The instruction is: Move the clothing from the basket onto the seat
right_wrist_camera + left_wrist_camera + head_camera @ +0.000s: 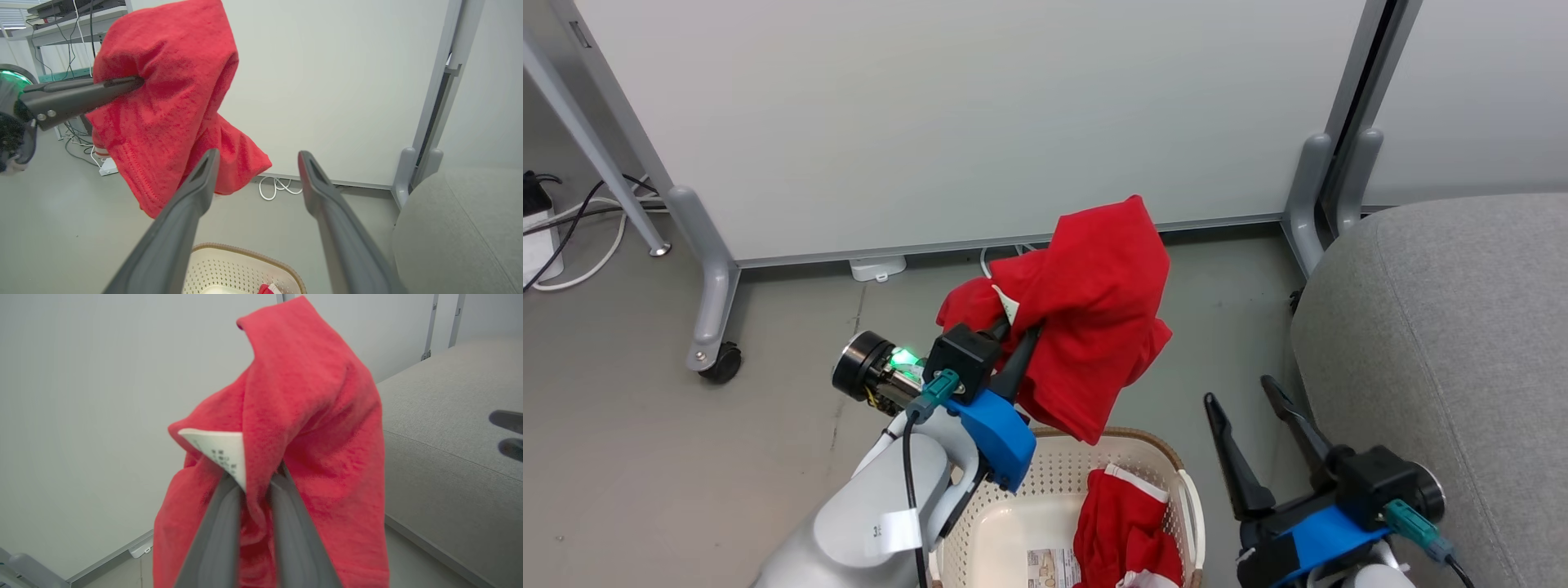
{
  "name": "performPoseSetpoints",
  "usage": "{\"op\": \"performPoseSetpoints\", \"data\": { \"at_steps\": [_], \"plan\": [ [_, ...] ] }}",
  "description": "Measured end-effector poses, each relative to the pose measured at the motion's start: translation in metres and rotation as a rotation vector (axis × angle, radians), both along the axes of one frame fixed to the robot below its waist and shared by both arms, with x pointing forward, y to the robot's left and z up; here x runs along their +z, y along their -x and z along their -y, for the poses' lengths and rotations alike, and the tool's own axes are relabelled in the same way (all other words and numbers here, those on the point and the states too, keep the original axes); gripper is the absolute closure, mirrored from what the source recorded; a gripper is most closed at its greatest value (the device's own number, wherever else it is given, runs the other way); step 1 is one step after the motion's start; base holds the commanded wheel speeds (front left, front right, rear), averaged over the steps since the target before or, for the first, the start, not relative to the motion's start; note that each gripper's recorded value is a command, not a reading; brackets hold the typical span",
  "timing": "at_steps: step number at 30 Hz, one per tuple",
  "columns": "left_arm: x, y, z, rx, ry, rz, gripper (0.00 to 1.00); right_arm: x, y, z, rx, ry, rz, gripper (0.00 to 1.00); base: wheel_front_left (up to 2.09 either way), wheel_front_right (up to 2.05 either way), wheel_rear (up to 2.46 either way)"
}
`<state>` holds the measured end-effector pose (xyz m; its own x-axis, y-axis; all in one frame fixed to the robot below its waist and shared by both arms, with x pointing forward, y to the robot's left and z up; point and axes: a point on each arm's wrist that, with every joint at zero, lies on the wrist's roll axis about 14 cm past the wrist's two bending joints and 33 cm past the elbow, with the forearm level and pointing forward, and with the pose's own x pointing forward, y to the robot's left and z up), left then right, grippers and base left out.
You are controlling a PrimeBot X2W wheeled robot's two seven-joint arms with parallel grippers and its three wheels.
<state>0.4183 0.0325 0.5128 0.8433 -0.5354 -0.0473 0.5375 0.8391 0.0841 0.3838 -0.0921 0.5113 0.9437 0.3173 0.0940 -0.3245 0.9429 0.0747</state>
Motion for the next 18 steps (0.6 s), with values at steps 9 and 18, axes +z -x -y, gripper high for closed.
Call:
{"op": "performPoseSetpoints", "data": {
  "at_steps": [9,18],
  "plan": [
    [0.004,0.000,0.010,-0.030,0.005,0.015,1.00,0.012,-0.013,-0.055,0.168,-0.019,0.022,0.00,0.00,0.00,0.00],
    [0.006,0.004,0.021,-0.064,0.009,0.022,1.00,-0.002,-0.027,-0.073,0.215,-0.018,-0.033,0.00,0.00,0.00,0.00]
  ]
}}
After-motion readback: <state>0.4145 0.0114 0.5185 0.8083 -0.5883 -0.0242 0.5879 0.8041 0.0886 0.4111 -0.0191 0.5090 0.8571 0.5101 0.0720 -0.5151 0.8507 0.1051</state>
